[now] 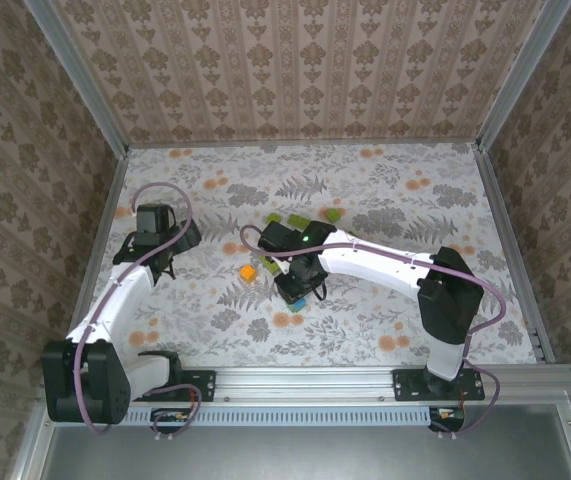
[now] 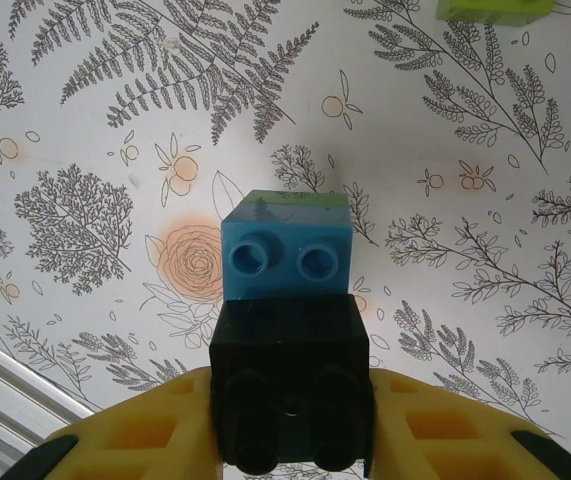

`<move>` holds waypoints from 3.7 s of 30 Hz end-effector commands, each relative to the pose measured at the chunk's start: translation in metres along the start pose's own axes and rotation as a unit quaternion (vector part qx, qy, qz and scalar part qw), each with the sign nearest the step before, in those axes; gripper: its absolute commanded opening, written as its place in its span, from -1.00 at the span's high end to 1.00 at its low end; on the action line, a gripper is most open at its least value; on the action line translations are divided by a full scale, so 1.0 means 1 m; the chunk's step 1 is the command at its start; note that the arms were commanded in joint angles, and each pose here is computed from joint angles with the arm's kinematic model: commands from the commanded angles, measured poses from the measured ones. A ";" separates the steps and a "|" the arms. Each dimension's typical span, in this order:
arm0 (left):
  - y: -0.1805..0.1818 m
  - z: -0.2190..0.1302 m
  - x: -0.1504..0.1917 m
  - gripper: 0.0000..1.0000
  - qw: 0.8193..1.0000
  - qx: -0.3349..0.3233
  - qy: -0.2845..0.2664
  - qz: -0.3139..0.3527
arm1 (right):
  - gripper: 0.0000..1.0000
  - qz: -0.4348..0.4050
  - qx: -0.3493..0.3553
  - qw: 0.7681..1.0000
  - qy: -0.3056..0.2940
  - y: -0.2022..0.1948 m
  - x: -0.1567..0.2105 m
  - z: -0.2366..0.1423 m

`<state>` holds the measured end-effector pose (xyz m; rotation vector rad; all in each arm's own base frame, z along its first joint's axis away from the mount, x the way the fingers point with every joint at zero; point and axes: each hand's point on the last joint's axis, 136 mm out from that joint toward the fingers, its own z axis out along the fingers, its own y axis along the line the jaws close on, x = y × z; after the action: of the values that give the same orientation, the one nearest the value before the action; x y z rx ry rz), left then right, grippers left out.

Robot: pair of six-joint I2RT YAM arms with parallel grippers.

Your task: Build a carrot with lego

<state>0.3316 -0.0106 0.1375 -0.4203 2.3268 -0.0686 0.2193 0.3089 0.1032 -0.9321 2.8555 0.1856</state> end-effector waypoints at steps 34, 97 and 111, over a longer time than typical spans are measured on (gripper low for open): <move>-0.005 -0.006 -0.012 -0.97 1.000 0.003 -0.012 0.011 | 0.30 -0.012 0.050 0.992 0.119 -0.008 0.053 0.050; -0.009 -0.004 -0.012 -0.97 1.000 0.005 -0.008 0.015 | -0.37 -0.008 0.013 0.999 -0.051 0.003 -0.014 -0.021; -0.007 -0.007 -0.012 -0.97 1.000 0.003 -0.011 0.016 | -0.48 0.088 0.074 0.987 -0.116 -0.104 -0.045 -0.067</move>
<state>0.3351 -0.0133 0.1397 -0.4108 2.3265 -0.0713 0.2901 0.2735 0.1667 -0.6481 2.6849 0.2022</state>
